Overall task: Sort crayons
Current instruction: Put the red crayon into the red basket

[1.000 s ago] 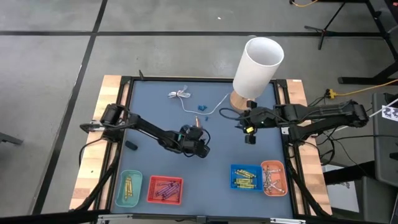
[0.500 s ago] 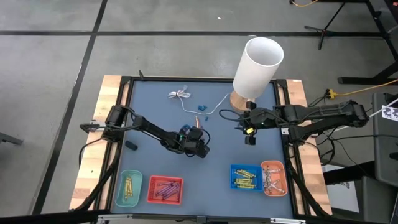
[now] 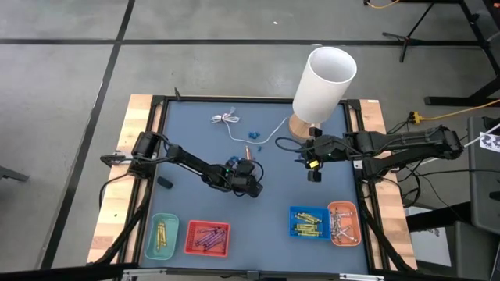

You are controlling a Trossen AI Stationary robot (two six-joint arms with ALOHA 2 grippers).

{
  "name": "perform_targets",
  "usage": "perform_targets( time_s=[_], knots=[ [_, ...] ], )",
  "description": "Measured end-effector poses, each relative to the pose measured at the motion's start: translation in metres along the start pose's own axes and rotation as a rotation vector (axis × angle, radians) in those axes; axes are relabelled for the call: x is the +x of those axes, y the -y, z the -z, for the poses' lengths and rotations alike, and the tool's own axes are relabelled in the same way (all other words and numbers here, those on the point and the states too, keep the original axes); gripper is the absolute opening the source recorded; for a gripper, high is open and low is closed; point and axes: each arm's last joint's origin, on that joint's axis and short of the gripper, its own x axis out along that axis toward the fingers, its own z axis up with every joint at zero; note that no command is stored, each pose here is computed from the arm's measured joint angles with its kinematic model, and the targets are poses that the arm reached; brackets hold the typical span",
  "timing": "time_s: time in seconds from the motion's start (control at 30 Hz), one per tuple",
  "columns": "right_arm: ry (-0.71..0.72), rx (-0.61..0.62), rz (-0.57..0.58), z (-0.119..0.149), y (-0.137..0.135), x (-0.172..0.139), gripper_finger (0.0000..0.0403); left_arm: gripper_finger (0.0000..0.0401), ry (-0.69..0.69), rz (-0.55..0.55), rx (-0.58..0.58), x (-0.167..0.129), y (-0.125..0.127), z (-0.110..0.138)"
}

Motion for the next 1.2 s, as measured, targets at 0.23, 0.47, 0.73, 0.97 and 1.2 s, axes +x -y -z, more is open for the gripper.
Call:
perform_targets(
  time_s=[0.23,0.47,0.73,0.97,1.2],
  knots=[
    [0.000,0.000,0.000,0.000,0.000,0.000,0.0140,0.0034,-0.009,0.005,0.005,0.000,0.000,0.000],
    [-0.001,0.005,0.000,0.000,0.000,0.000,0.0140,0.0005,-0.012,0.009,0.008,-0.001,0.000,0.000],
    [-0.002,0.080,0.001,0.000,0.000,0.000,0.0140,0.0006,-0.126,0.192,0.111,-0.030,0.007,-0.016],
    [0.019,0.114,0.002,-0.002,0.000,0.002,0.0140,0.0006,-0.251,0.520,0.198,-0.091,0.022,-0.026],
    [0.161,0.169,-0.004,0.003,-0.006,0.034,0.0140,0.0007,-0.433,0.651,0.251,-0.166,0.021,-0.006]
  ],
)
